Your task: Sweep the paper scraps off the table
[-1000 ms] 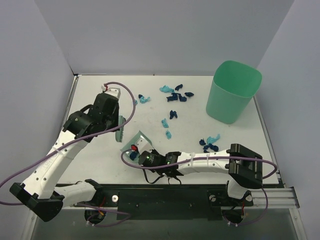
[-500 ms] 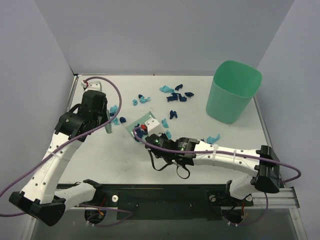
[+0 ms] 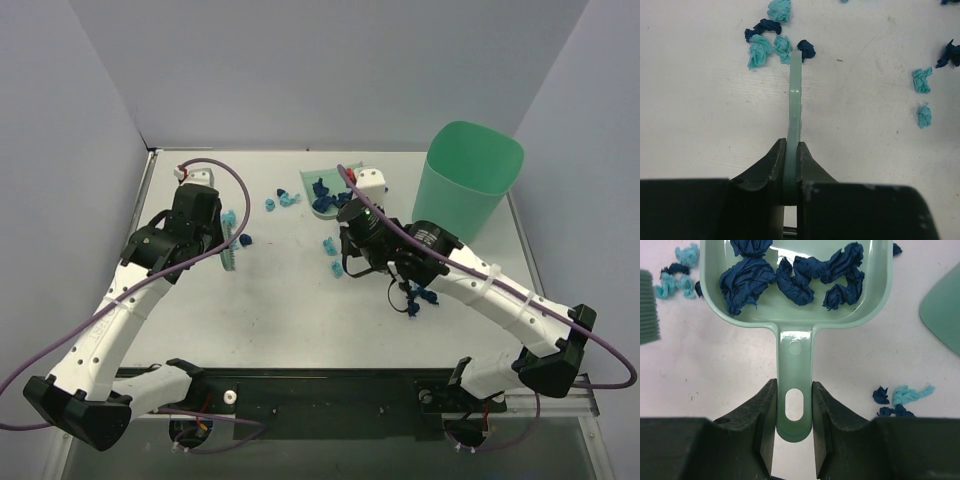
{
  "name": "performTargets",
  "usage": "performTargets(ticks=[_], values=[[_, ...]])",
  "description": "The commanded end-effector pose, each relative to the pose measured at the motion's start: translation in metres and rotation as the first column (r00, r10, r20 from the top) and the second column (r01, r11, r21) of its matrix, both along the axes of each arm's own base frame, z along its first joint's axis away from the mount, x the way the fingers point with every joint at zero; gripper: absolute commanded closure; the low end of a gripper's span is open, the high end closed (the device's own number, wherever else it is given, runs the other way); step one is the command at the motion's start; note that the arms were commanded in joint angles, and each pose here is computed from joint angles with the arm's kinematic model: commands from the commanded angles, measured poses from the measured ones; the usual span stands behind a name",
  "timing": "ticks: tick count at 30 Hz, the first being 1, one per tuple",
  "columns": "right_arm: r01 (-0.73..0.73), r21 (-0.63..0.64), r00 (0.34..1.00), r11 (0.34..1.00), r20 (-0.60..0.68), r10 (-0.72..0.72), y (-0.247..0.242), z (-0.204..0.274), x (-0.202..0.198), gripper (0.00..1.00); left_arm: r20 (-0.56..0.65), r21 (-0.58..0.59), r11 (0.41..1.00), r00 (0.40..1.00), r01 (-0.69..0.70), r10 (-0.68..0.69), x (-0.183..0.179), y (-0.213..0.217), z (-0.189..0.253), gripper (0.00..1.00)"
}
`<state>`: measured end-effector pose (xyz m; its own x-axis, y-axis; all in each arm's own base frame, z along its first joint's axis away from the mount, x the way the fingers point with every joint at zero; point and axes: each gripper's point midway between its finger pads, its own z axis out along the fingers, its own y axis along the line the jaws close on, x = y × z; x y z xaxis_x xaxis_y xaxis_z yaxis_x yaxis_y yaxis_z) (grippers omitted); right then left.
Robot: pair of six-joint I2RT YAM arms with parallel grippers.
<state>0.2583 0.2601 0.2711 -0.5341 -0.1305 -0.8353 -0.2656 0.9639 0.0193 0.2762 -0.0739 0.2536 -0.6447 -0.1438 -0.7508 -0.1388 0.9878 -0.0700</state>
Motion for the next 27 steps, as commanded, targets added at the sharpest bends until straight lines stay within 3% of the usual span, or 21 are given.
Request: performTargets(ticks=[1,13,19,27], values=[[0.124,0.095,0.991,0.988,0.034,-0.128,-0.031,0.042,0.013,1.0,0.056,-0.039,0.999,0.998,0.01,-0.008,0.011,-0.007,0.009,1.0],[0.355,0.385,0.926,0.852,-0.021,-0.377,-0.099,0.093,0.061,1.0,0.043,-0.039,0.999,0.999,0.025,-0.024,0.013,-0.01,0.004,1.0],[0.434,0.508,0.886,0.744,-0.093,-0.454,-0.128,0.101,0.081,1.0,0.033,-0.044,0.998,0.999,0.034,-0.033,0.016,-0.014,-0.001,1.0],[0.466,0.699,0.849,0.543,-0.181,-0.496,-0.154,0.115,0.102,1.0,0.027,-0.03,0.999,0.999,0.035,-0.034,0.017,-0.013,-0.002,1.0]])
